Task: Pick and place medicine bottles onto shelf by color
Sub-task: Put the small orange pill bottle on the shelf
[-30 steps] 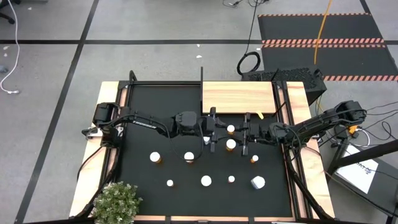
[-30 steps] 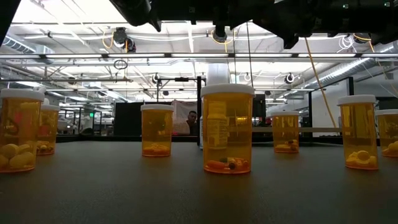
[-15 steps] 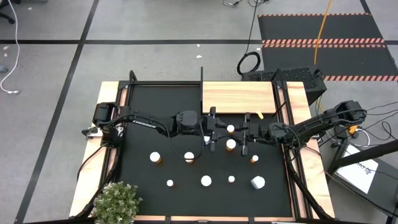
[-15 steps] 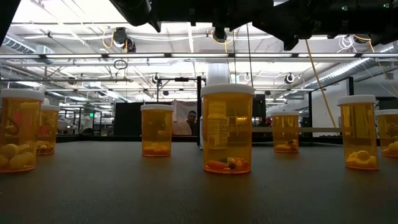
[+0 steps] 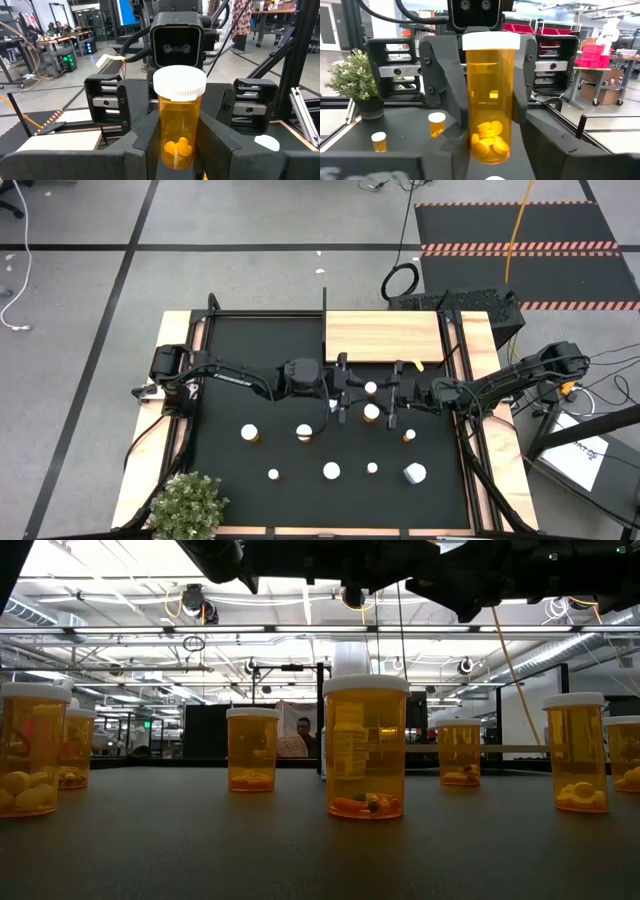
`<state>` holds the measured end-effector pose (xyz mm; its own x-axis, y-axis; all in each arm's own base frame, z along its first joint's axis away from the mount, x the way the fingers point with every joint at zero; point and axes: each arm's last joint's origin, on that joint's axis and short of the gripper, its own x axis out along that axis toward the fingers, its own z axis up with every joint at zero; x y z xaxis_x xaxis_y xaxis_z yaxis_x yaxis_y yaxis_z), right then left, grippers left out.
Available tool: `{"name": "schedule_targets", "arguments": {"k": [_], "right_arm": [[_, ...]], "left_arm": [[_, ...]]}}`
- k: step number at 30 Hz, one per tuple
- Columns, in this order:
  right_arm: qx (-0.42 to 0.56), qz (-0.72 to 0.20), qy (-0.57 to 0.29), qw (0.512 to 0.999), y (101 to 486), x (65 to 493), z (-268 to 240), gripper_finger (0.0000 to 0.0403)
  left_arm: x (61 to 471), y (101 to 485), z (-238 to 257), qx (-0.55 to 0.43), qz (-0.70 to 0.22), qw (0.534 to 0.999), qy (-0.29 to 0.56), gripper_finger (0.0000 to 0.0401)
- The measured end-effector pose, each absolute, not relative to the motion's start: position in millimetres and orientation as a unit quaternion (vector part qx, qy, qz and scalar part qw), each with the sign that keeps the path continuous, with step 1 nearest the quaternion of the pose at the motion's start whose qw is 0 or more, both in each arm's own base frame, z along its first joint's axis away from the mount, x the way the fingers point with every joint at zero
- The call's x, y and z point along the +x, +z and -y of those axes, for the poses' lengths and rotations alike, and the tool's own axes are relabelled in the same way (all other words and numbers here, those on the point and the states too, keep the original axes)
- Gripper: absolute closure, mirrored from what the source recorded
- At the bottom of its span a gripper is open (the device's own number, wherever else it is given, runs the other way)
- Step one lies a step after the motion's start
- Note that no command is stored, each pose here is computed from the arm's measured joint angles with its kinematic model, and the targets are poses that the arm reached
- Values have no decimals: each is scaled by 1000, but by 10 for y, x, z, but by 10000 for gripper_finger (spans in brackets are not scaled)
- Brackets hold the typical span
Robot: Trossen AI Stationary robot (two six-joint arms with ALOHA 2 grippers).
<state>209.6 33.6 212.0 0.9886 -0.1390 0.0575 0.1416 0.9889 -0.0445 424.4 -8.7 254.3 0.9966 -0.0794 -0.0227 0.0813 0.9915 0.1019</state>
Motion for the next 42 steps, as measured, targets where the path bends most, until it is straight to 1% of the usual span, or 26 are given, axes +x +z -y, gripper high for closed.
{"name": "schedule_targets", "arguments": {"k": [5, 10, 18, 23, 27, 30, 33, 37, 42], "right_arm": [[-26, 16, -89, 996, 2104, 2097, -326, 197], [-11, -15, -105, 994, 2053, 2083, -314, 175], [29, -60, -110, 992, 2047, 1963, -287, 170], [59, -97, -115, 987, 2035, 1845, -264, 170], [87, -100, -110, 985, 2086, 1746, -277, 170], [98, -105, -102, 984, 2249, 1695, -311, 170], [99, -129, -118, 980, 2468, 1638, -348, 170], [105, -150, -143, 973, 2896, 1610, -390, 170], [111, -126, -169, 971, 3443, 1721, -385, 170]], "left_arm": [[4246, 2535, 89, 51, -10, 998, -44, 288], [4245, 2530, 89, 52, -11, 997, -49, 288], [4245, 2537, 100, 48, -7, 997, -55, 288], [4209, 2634, 98, 48, 4, 997, -54, 288], [4178, 2670, 102, 51, -6, 997, -54, 288], [4133, 2713, 104, 51, -22, 997, -55, 288], [4117, 2747, 100, 51, -23, 997, -54, 288], [4098, 2754, 99, 50, -31, 997, -54, 288], [4097, 2763, 99, 48, -30, 997, -54, 288]]}}
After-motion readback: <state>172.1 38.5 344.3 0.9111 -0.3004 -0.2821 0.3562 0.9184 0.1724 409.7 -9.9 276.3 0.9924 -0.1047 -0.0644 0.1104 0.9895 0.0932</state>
